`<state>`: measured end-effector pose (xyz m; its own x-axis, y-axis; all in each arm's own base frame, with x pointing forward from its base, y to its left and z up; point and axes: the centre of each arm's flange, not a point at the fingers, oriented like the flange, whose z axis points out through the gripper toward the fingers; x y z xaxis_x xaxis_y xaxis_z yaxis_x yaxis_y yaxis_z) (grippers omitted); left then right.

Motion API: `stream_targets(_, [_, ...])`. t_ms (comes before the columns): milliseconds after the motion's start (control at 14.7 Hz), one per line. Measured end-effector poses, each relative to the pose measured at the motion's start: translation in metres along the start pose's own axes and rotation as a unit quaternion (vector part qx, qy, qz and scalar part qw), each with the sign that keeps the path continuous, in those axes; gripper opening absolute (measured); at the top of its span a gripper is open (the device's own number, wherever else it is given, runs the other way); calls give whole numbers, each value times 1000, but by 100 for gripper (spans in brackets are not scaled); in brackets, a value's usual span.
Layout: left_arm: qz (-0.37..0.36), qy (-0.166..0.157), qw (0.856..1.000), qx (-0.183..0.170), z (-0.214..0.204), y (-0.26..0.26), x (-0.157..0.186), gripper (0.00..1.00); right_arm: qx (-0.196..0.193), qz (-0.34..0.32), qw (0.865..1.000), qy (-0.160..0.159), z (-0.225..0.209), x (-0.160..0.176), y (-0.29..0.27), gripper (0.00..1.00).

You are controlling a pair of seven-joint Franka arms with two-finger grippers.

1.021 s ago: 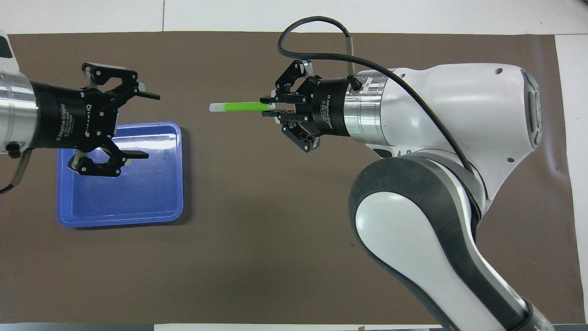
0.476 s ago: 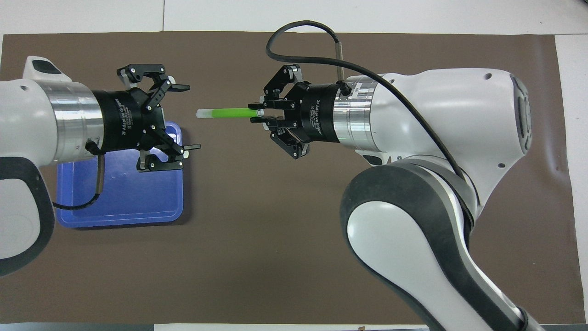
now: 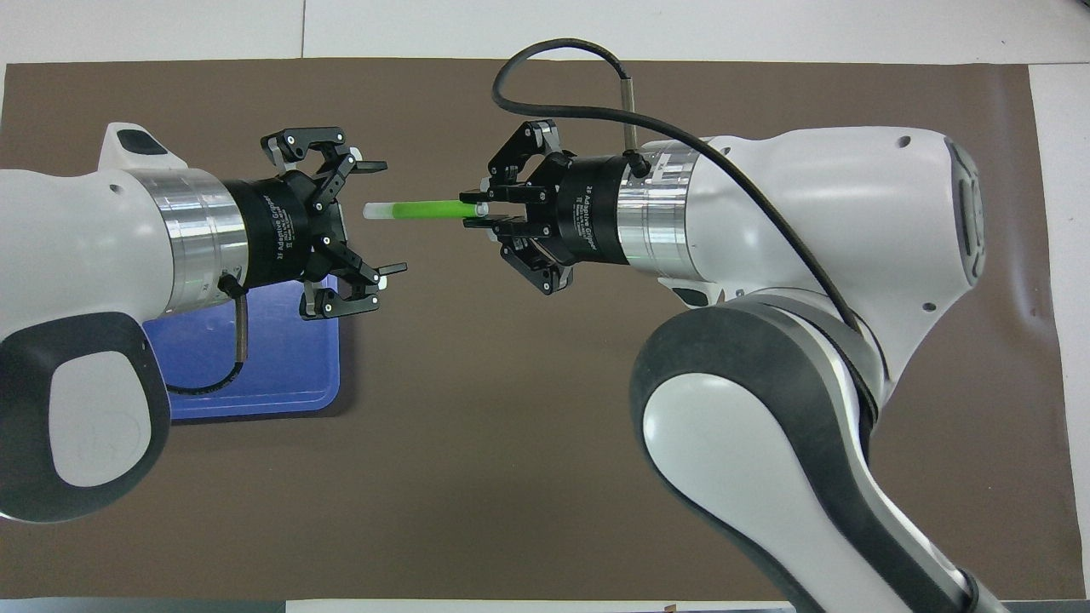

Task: Right arm passes pens to left for tray arrangement
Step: 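Carry the green pen toward center while the left gripper reaches it, then close the left gripper on the green pen beside the right gripper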

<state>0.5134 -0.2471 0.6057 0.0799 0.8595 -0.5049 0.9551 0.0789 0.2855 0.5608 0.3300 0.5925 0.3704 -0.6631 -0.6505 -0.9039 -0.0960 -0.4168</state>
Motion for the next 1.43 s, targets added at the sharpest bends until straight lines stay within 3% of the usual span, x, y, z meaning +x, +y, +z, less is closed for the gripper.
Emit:
stream_targets(408, [1,-3,1000,-16,10,-4,-1,90,-3,-2,1000,-2,3,-4,2,17])
stream_targets(476, [1,-3,1000,-16,10,-4,-1,83,-4,-4,1000,-3,4,-6,3,17])
stream_targets(613, [1,-3,1000,-17,10,-4,-1,78,-5,-5,1000,-3,5,-7,4,17])
stream_targets(749, [1,-3,1000,-18,10,-4,-1,49,-5,-5,1000,-3,5,-7,4,17])
stream_targets(817, [1,-3,1000,-18,10,-4,-1,40,-5,-5,1000,-3,5,-7,4,17])
stream_targets(1293, [1,-4,1000,-21,8,-3,-2,36,-4,-5,1000,-3,5,-8,3,17])
stream_targets(1429, [1,-4,1000,-21,7,-3,-2,30,-1,-5,1000,-3,4,-7,2,17])
